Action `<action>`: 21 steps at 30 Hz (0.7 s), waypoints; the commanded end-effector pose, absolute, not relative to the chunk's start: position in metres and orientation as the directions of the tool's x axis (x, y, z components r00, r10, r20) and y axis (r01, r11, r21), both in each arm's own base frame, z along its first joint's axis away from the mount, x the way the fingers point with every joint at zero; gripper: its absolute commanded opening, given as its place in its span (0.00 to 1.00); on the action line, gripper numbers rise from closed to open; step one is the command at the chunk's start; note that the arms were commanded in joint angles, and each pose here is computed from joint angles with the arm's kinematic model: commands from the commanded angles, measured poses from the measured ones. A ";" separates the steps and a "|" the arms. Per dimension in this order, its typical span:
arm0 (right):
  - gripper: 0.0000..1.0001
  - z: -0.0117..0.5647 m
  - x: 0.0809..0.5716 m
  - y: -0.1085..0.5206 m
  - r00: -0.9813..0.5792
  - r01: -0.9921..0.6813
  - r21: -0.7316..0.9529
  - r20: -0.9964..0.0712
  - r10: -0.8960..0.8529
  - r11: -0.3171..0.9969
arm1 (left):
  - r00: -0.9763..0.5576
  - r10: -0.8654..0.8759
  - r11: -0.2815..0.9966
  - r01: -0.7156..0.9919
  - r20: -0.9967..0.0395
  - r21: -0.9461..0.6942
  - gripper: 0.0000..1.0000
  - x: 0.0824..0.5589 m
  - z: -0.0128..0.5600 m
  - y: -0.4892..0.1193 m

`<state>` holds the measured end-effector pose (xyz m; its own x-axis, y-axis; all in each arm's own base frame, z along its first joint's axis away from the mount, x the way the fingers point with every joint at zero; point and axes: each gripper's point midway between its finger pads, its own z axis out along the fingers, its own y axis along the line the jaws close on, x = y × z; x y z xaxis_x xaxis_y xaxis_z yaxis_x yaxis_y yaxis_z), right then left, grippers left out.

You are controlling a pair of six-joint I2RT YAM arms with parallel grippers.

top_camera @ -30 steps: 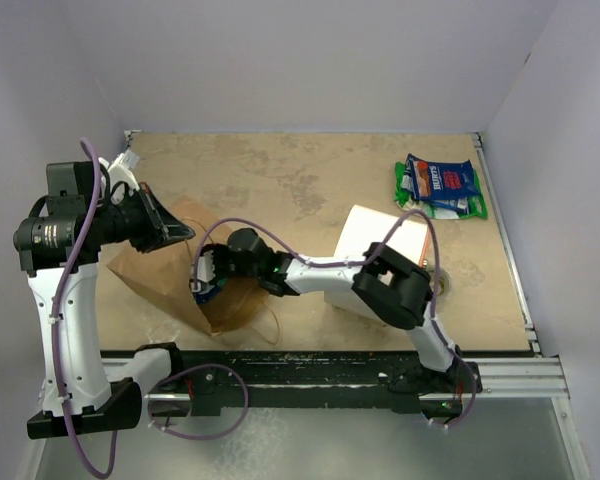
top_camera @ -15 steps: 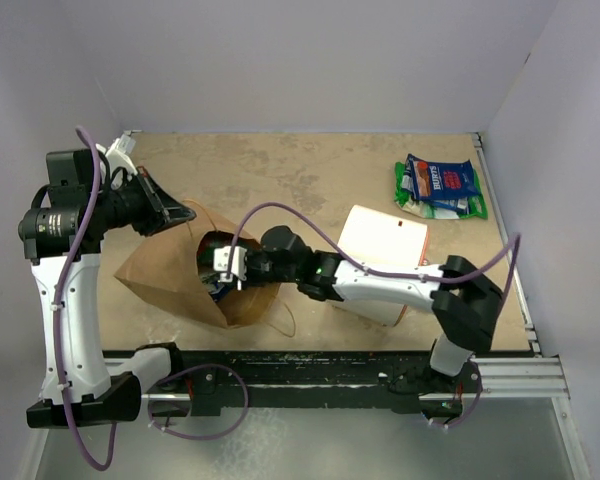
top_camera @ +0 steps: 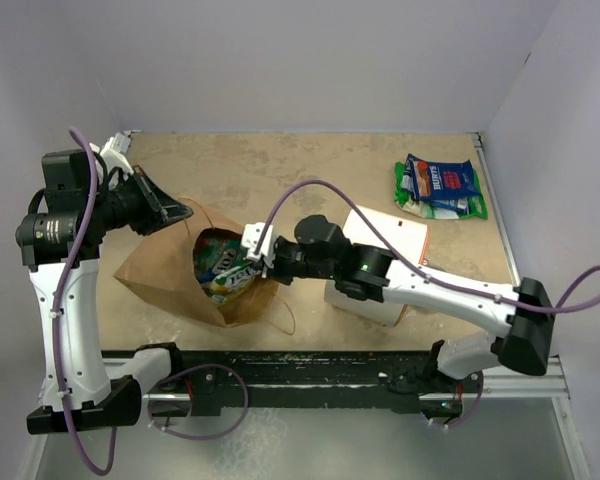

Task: Take the snacks out of the paper bag
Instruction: Take out the snack from the paper bag, then place the snack at the center of the board.

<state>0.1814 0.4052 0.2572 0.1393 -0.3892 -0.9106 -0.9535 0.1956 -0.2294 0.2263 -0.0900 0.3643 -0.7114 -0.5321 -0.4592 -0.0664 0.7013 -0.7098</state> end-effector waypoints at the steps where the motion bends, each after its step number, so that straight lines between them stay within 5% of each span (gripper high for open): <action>1: 0.00 0.348 0.172 0.370 0.165 -0.928 -0.230 -0.959 -0.230 0.295 | -0.673 -0.541 0.703 -0.033 -0.504 -0.710 0.00 0.232 0.370 -0.089; 7: 0.00 0.416 0.191 0.314 0.191 -0.808 -0.235 -0.972 -0.137 0.540 | -0.699 -0.543 0.683 -0.045 -0.466 -0.729 0.00 0.227 0.349 -0.094; 14: 0.00 0.491 0.270 0.227 0.181 -0.369 -0.140 -0.981 -0.077 0.919 | -0.709 -0.536 0.675 -0.033 -0.458 -0.737 0.00 0.228 0.346 -0.096; 21: 0.00 0.491 0.359 0.131 0.091 0.057 -0.091 -0.991 -0.096 0.994 | -0.711 -0.521 0.677 -0.007 -0.473 -0.736 0.00 0.232 0.355 -0.097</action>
<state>0.3258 0.1931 0.4717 0.0984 -0.1604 -0.9821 -0.2279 0.9571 -0.1792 0.2238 -0.0945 0.3327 -0.7376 -0.5390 -0.4067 -0.0925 0.6773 -0.7299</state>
